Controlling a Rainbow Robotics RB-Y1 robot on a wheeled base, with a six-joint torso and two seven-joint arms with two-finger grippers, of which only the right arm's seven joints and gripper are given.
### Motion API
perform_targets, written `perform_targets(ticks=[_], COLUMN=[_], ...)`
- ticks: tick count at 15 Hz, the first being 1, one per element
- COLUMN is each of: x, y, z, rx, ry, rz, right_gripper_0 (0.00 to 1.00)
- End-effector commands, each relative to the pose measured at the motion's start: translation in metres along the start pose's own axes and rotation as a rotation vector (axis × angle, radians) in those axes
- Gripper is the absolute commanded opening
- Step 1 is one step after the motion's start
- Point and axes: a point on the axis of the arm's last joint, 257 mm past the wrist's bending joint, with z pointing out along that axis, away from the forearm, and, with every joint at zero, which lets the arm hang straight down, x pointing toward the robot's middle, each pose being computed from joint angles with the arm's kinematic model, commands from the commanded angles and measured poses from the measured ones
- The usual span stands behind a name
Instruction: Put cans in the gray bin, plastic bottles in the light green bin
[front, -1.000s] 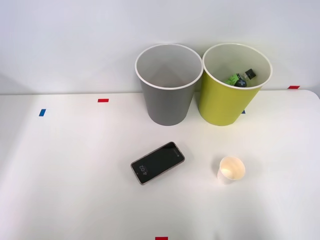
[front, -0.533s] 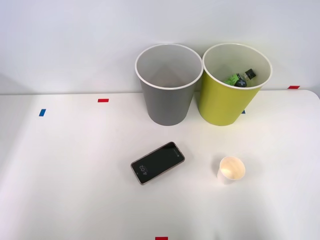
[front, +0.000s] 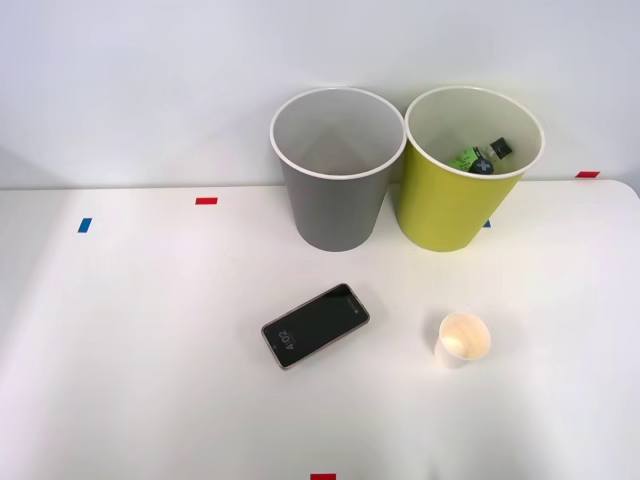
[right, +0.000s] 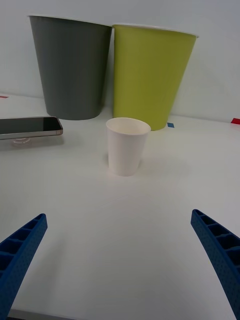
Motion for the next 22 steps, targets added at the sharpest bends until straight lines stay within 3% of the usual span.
perform_targets(ticks=[1, 22], x=[0.0, 0.0], y=[0.0, 0.0], z=[0.0, 0.0], rx=[0.0, 0.0], ry=[0.0, 0.0], rz=[0.0, 0.0], right_gripper_0=[1.0, 1.0])
